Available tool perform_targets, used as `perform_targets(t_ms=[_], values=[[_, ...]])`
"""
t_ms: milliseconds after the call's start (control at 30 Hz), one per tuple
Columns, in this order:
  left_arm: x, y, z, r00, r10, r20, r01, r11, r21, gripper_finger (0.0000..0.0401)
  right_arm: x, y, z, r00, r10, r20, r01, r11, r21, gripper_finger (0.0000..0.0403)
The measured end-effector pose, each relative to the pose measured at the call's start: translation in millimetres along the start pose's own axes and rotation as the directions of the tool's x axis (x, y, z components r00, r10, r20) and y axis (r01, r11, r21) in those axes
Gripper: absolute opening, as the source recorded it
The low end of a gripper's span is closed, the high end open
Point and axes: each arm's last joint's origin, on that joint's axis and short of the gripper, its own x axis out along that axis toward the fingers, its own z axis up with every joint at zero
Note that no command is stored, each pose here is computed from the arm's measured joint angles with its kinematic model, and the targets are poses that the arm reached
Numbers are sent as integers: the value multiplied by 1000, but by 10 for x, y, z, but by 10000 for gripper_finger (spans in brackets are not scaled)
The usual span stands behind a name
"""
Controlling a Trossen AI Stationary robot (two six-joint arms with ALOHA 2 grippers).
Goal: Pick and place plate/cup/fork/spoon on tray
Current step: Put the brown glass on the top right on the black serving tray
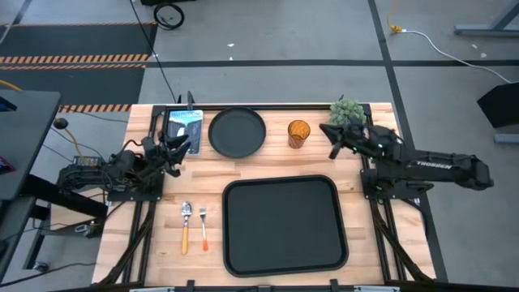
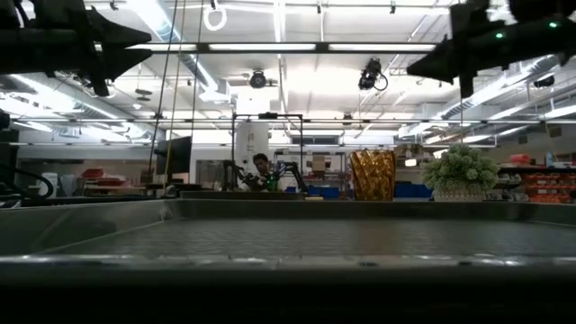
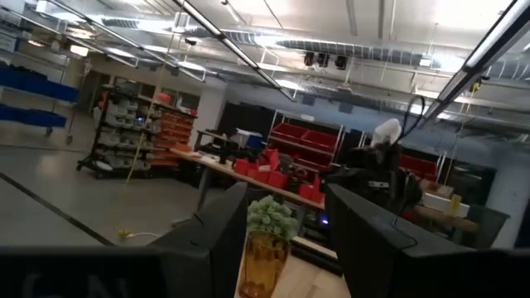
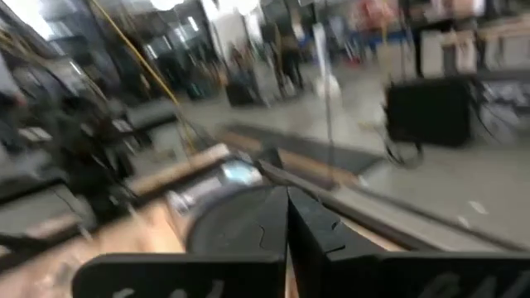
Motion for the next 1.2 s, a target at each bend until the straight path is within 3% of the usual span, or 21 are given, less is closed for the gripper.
perform_targets(t_ms=[300, 567, 767, 1200], values=[[0, -3, 29, 1000, -3, 28, 3, 1000, 2, 172, 389, -8, 115, 939, -151, -309, 120, 986, -117, 22], [0, -3, 24, 1000, -2, 23, 3, 1000, -17, 172, 704, -106, 192, 843, -204, -497, 170, 979, -114, 67], [0, -3, 24, 1000, -2, 23, 3, 1000, -17, 172, 929, -209, 200, 785, -196, -588, 160, 981, -113, 74], [0, -2, 18, 1000, -2, 17, 2, 1000, -14, 172, 1434, -399, 272, 564, -278, -778, 140, 960, -242, 88]])
